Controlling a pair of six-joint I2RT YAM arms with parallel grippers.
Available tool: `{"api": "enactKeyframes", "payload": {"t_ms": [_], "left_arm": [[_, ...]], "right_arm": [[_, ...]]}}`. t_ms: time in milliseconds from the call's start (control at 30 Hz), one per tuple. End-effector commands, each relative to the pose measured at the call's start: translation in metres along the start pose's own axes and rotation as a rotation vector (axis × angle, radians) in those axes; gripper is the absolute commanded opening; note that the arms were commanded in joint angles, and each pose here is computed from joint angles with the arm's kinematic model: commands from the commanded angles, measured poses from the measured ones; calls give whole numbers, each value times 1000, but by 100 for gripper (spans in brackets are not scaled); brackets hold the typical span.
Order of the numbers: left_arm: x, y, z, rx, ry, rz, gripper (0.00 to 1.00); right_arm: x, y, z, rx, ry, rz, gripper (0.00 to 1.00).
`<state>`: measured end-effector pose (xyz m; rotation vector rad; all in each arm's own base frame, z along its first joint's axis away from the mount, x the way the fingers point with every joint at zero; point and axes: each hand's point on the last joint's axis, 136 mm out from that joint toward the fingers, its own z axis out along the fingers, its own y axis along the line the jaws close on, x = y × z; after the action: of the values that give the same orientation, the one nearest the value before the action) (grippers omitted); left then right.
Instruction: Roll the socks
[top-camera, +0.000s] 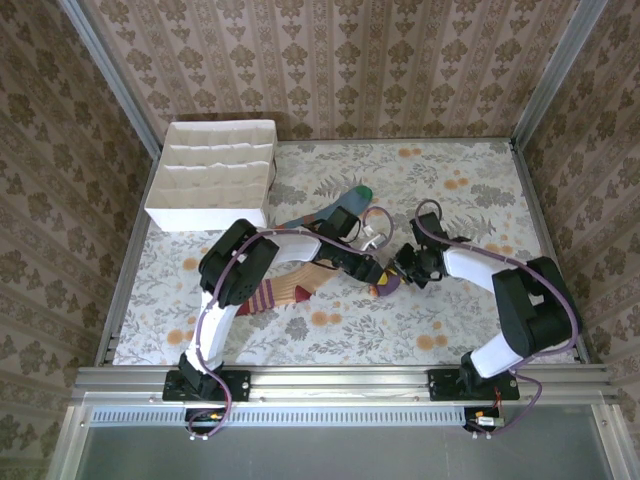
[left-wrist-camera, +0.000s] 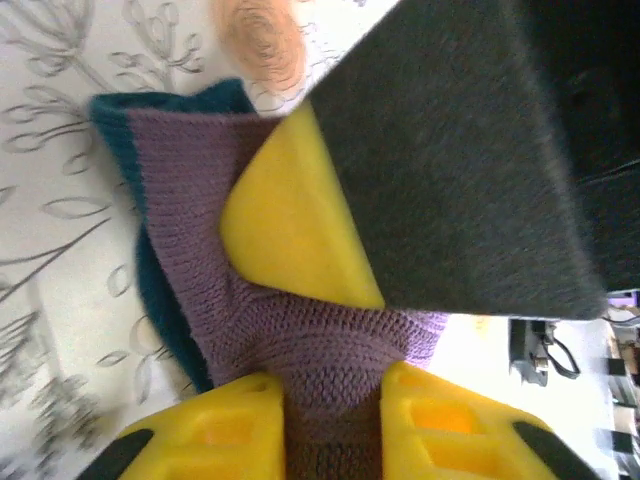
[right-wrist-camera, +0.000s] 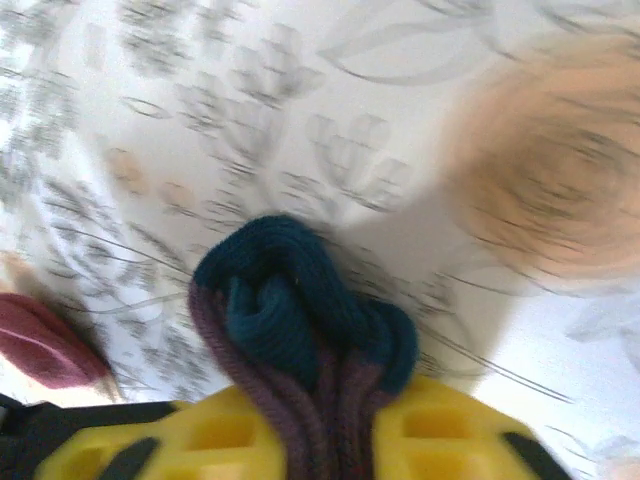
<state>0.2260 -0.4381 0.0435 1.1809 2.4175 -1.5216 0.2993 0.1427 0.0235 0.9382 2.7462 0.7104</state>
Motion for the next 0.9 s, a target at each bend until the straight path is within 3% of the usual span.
{"api": "enactKeyframes", "payload": {"t_ms": [0, 133, 200, 233, 267, 500, 600, 867], "left_arm": [[29, 18, 5, -138, 71, 69, 27], [11, 4, -21, -204, -9, 229, 42], [1, -3, -39, -231, -52, 287, 57], [-3, -6, -49, -246, -71, 309, 95], [-7, -8, -59, -264, -91, 326, 100], [-26, -19, -130, -462, -307, 518, 100], [-31, -18, -158, -564, -422, 529, 100], [-20, -45, -160, -231, -381, 458, 100]], "right_arm": [[19, 0, 26, 62, 49, -197, 0], [15, 12, 13, 90, -13, -384, 0], [9, 17, 2, 97, -62, -459, 0], [6, 20, -4, 95, -87, -497, 0], [3, 25, -10, 87, -112, -531, 0], [2, 65, -45, -62, -217, -744, 0], [8, 84, -62, -156, -261, -823, 0], [26, 128, -99, -300, -345, -1049, 0]]}}
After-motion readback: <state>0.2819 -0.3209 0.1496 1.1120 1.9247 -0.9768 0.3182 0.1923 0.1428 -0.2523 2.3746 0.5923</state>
